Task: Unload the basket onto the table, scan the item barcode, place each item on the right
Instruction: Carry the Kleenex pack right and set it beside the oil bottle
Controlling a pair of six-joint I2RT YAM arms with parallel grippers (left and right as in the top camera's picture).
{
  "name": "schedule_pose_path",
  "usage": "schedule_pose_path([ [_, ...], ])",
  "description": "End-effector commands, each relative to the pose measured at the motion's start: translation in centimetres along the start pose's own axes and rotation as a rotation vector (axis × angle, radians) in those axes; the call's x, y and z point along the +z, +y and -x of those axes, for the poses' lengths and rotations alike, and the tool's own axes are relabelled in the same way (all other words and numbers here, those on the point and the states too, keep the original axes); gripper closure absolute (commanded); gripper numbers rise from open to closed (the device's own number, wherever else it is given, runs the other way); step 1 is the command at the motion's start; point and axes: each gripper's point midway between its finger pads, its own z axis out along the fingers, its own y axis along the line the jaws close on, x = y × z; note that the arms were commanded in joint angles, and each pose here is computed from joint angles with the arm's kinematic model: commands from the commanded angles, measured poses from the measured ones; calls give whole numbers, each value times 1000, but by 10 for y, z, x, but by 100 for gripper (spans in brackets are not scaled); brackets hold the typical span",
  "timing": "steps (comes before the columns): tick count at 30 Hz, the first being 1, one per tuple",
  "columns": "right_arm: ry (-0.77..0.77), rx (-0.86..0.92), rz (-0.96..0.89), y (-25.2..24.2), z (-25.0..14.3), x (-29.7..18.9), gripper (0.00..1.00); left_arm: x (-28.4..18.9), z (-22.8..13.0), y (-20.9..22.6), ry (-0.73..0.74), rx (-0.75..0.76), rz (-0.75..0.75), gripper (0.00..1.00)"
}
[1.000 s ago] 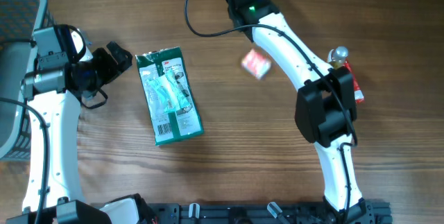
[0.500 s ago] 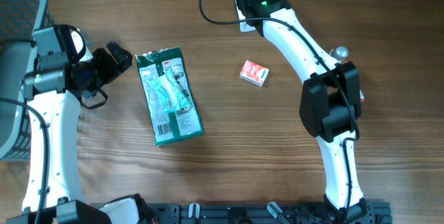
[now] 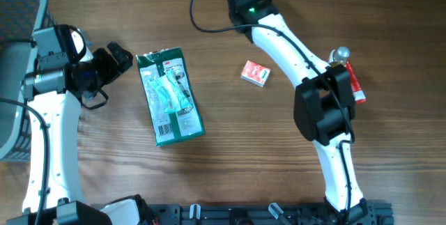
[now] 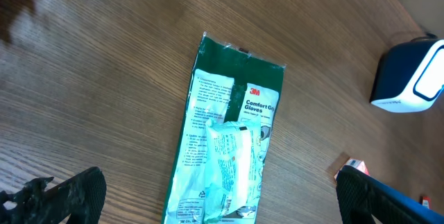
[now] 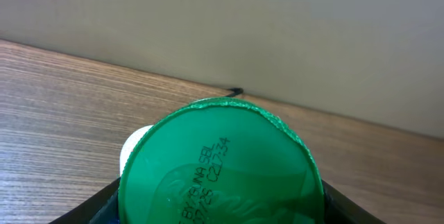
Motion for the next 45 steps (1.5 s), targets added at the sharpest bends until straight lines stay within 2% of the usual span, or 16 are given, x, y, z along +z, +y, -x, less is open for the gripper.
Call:
schedule_pose_path([
  [1,6,-29,-70,-1,-8,5,96,-3,3,-2,-16,26,-2,0],
  [3,8,14,-74,-7,-6,4,96,-3,3,-2,-16,25,-2,0],
  [5,-15,58,-36,-21,15,-14,96,-3,3,-2,-16,25,-2,0],
  [7,-56,109,64,-48,52,-58,96,-3,3,-2,-16,26,-2,0],
  [10,-34,205,133,-111,66,-106,96,-3,3,-2,-16,26,-2,0],
  [12,85,305,165,-160,39,-112,96,-3,3,-2,-16,25,-2,0],
  [15,265,412,187,-214,-17,-90,96,-3,3,-2,-16,25,-2,0],
  [19,526,579,141,-282,-114,-53,96,-3,3,-2,-16,25,-2,0],
  [23,781,633,130,-287,-196,-33,96,-3,3,-2,-16,25,-2,0],
  [28,907,624,147,-267,-237,-14,94,-3,3,-2,-16,25,-2,0],
  [31,915,623,148,-265,-242,-10,83,-3,3,-2,-16,25,-2,0],
  [33,900,621,138,-267,-241,-6,79,-3,3,-2,-15,25,-2,0],
  [37,848,624,132,-271,-234,4,78,-3,3,-2,-16,26,-2,0],
  [38,833,625,130,-272,-231,7,67,-3,3,-2,-16,25,-2,0],
  [43,831,626,131,-272,-231,7,34,-3,3,-2,-16,25,-2,0],
  [45,850,624,133,-270,-234,3,28,-3,3,-2,-15,25,-2,0],
])
